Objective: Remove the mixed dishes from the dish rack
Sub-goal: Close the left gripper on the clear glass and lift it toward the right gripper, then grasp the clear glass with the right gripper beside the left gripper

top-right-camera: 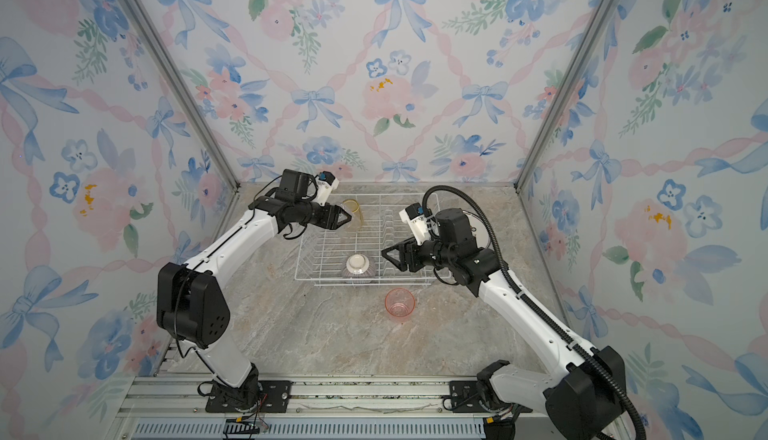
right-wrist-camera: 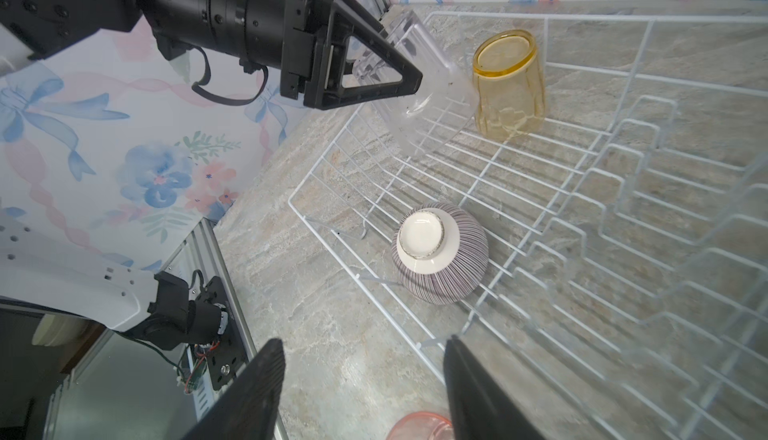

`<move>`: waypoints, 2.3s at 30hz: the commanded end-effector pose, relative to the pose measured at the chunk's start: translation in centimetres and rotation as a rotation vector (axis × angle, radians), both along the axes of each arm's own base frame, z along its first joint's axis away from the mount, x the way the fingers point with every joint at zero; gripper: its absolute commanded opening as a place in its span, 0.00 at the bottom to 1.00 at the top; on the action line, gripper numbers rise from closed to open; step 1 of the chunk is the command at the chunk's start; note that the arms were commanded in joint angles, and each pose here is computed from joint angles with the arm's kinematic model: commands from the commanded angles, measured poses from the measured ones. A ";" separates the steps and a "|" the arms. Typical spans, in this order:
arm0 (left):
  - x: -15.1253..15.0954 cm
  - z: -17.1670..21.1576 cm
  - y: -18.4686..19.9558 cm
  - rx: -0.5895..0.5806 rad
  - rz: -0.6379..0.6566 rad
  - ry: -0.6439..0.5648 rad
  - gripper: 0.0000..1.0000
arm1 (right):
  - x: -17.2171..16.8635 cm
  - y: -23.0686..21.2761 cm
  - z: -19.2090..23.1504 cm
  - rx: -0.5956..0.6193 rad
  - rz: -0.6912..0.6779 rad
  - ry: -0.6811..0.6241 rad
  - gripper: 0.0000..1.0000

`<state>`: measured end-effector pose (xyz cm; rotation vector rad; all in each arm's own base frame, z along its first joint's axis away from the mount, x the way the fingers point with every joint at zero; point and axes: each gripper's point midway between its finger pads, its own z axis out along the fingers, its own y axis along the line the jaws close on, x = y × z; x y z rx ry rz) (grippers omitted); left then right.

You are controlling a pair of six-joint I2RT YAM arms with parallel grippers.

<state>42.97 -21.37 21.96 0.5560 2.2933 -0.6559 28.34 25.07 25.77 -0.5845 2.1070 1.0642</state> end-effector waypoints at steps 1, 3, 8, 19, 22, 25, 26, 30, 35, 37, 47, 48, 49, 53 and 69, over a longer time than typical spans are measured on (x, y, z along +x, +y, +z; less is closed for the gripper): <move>-1.7 4.4 -2.2 -0.136 -0.110 -0.061 0.50 | 0.4 0.8 1.1 0.157 0.048 0.019 0.62; -2.1 5.4 -2.7 -0.174 -0.136 -0.077 0.50 | 0.6 0.9 1.4 0.187 0.050 0.016 0.61; -3.0 7.7 -3.7 -0.259 -0.186 -0.122 0.51 | 0.7 1.1 1.9 0.219 0.053 0.010 0.60; -4.5 11.5 -6.7 -0.414 -0.306 -0.186 0.51 | 2.5 2.5 4.0 0.447 0.058 0.035 0.58; -4.6 11.9 -7.0 -0.441 -0.324 -0.192 0.51 | 2.9 2.3 3.9 0.437 0.039 0.021 0.57; -4.8 12.1 -7.3 -0.459 -0.338 -0.189 0.51 | 3.0 2.0 4.1 0.442 0.032 0.004 0.57; -4.9 12.1 -7.4 -0.465 -0.341 -0.191 0.51 | 3.6 1.7 4.1 0.441 -0.002 -0.004 0.57; -5.2 12.5 -7.7 -0.501 -0.364 -0.196 0.51 | 4.6 1.2 4.5 0.467 -0.032 -0.022 0.56; -5.5 13.0 -8.0 -0.541 -0.383 -0.202 0.51 | 5.4 1.0 5.5 0.508 -0.034 -0.052 0.56; -5.5 12.9 -8.1 -0.548 -0.388 -0.197 0.51 | 5.6 1.2 5.8 0.521 -0.025 -0.056 0.55; -5.4 12.3 -9.3 -0.584 -0.410 -0.178 0.52 | 5.3 2.3 8.6 0.635 0.076 -0.102 0.44; -5.2 12.1 -9.4 -0.584 -0.410 -0.173 0.52 | 5.1 2.6 8.8 0.634 0.086 -0.105 0.43; -5.1 11.9 -9.5 -0.585 -0.410 -0.168 0.52 | 5.1 2.7 8.9 0.630 0.091 -0.110 0.42; -5.1 11.8 -10.0 -0.598 -0.424 -0.162 0.52 | 5.0 3.2 9.1 0.600 0.096 -0.131 0.37; -4.8 11.6 -10.1 -0.595 -0.402 -0.167 0.98 | 4.6 3.2 10.6 0.515 0.056 -0.207 0.00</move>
